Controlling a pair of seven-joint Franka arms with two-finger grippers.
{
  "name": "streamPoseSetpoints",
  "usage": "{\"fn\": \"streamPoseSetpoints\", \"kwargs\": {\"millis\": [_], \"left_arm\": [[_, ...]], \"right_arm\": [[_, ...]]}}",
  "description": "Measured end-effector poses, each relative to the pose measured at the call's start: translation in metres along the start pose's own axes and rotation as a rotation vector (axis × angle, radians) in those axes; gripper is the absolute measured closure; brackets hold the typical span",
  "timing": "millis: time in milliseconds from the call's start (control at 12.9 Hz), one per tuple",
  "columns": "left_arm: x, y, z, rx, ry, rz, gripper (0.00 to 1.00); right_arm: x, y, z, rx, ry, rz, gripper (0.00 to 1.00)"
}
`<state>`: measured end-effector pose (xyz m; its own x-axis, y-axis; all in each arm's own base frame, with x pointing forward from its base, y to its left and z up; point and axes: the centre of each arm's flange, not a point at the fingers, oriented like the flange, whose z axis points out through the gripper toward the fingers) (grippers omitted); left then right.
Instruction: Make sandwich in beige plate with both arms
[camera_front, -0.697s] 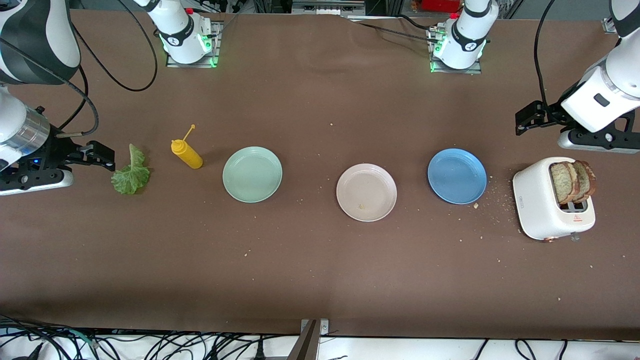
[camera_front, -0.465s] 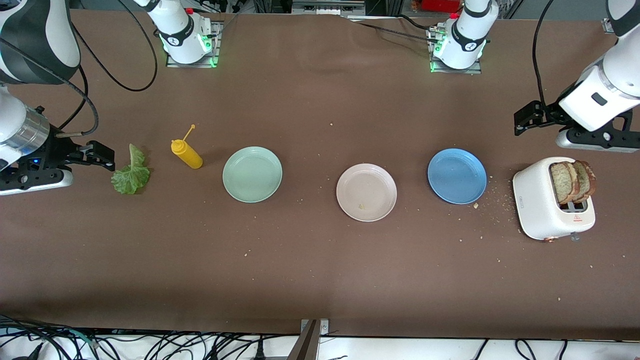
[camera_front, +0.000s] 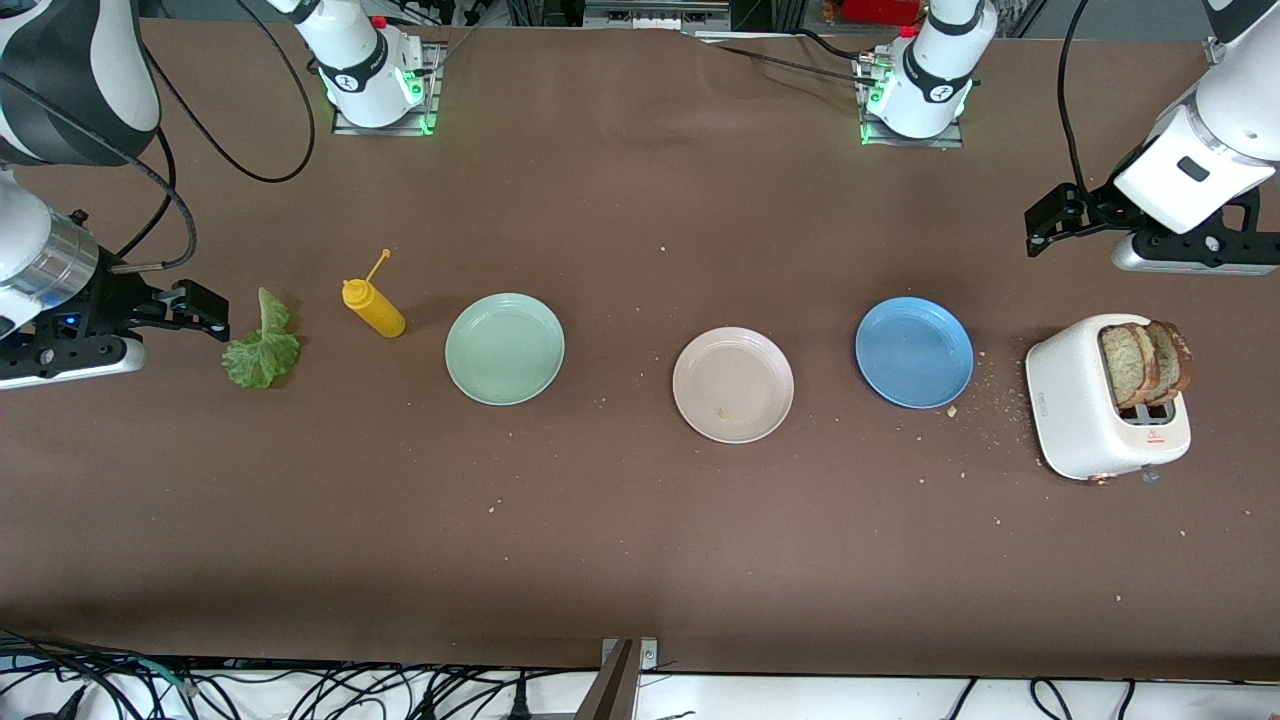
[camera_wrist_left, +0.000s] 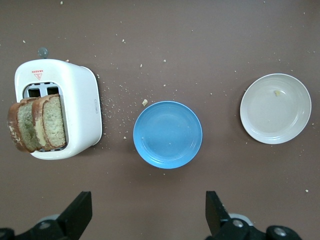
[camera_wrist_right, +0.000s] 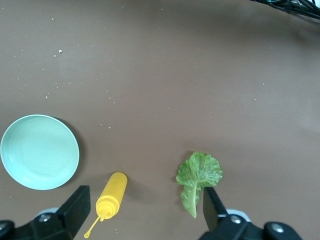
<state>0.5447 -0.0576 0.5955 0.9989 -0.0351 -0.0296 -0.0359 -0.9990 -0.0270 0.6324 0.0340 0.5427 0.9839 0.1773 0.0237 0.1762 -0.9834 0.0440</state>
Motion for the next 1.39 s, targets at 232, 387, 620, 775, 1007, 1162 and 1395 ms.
{"fn": "streamPoseSetpoints", "kwargs": {"millis": [232, 387, 620, 775, 1007, 1162, 1395], "left_arm": [[0.0004, -0.0021, -0.0001, 0.0, 0.003, -0.005, 0.0], [0.0009, -0.0025, -0.0004, -0.001, 0.007, -0.006, 0.0], [0.001, -0.0025, -0.0005, -0.001, 0.008, -0.006, 0.0], [0.0011, -0.0027, -0.0005, -0.001, 0.008, -0.007, 0.0], [0.0014, -0.0076, -0.0004, -0.001, 0.008, -0.016, 0.0], [0.0015, -0.0092, -0.0004, -0.001, 0.008, -0.019, 0.0], [0.0014, -0.0092, -0.0004, -0.001, 0.008, -0.019, 0.0]], "right_arm": [[0.0001, -0.0004, -0.0003, 0.0, 0.001, -0.001, 0.0], [0.0001, -0.0004, -0.0003, 0.0, 0.001, -0.001, 0.0], [0.0001, -0.0004, -0.0003, 0.0, 0.001, -0.001, 0.0], [0.0001, -0.0004, -0.0003, 0.0, 0.001, -0.001, 0.0], [0.0001, -0.0005, -0.0003, 0.0, 0.001, -0.001, 0.0], [0.0001, -0.0005, -0.0003, 0.0, 0.001, -0.001, 0.0], [0.0001, -0.0006, -0.0003, 0.0, 0.001, -0.001, 0.0]]}}
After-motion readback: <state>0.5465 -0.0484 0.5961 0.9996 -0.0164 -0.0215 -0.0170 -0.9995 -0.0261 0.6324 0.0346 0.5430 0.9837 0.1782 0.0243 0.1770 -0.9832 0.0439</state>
